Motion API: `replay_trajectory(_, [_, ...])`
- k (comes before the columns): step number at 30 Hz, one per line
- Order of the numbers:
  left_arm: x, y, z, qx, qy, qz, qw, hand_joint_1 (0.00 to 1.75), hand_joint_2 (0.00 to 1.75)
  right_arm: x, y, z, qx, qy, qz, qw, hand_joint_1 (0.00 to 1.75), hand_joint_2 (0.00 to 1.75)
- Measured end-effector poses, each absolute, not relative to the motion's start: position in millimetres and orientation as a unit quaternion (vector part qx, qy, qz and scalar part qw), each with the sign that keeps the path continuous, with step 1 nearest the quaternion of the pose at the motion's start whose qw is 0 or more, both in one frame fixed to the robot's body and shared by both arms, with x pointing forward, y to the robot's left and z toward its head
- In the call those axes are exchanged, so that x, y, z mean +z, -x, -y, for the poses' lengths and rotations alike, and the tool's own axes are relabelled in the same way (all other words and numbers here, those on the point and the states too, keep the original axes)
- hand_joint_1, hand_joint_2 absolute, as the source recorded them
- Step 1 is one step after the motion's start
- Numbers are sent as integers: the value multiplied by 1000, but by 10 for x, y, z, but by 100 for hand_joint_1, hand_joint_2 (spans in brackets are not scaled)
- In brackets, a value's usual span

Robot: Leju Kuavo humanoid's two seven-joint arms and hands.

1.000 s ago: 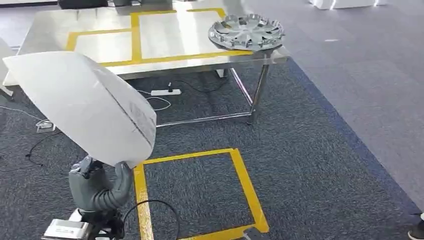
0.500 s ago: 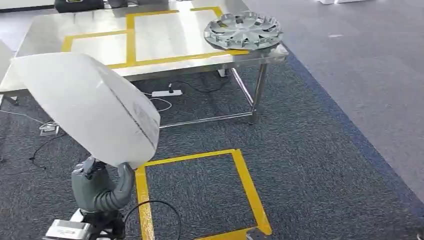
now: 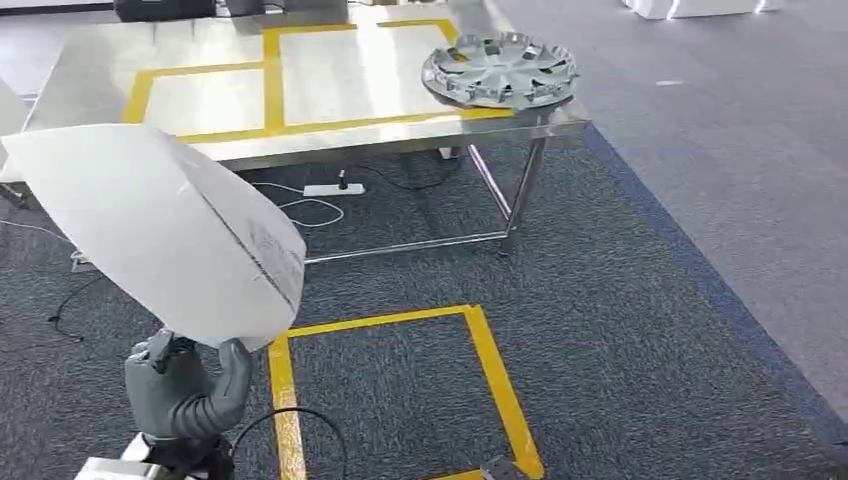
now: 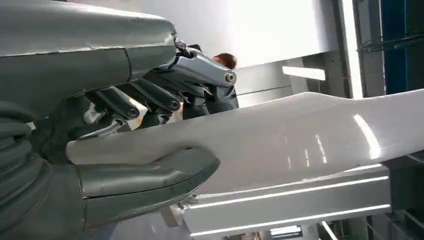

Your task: Take the parts from the cabinet and place them on the table.

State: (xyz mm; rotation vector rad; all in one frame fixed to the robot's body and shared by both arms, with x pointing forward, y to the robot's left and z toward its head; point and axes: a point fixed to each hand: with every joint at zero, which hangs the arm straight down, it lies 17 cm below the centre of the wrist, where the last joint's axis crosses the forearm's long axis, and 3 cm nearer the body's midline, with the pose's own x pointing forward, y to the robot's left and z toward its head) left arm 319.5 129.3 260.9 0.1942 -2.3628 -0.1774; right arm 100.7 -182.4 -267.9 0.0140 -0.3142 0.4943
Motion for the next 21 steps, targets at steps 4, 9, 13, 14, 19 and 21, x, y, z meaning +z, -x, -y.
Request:
replay_trajectory(4, [2606,-3199,-1294,-70,-76,922,373,175,175,-2686,-966,1826,243,-7,152,958,0,0])
replay_trajectory(9, [2604,-3200,-1293,-72,-75,922,373,175,175,-2682,-985,1824,243,-7,155,957,0,0])
replay_trajectory(13, [2615,-3196,-1283,-74,-74,922,371,175,175,-2686,-952,1815,243,-8,154,958,0,0])
replay_trajectory(14, [2619,-3197,-1285,-74,-75,923,371,175,175,-2685,-950,1804,243,-9,154,958,0,0])
replay_trajectory(19, [2614,-3193,-1288,-75,-75,922,372,175,175,-2684,-942,1791,243,-10,154,958,0,0])
replay_trajectory(21, [2613,-3194,-1289,-75,-75,922,372,175,175,-2685,-933,1788,243,-10,153,958,0,0])
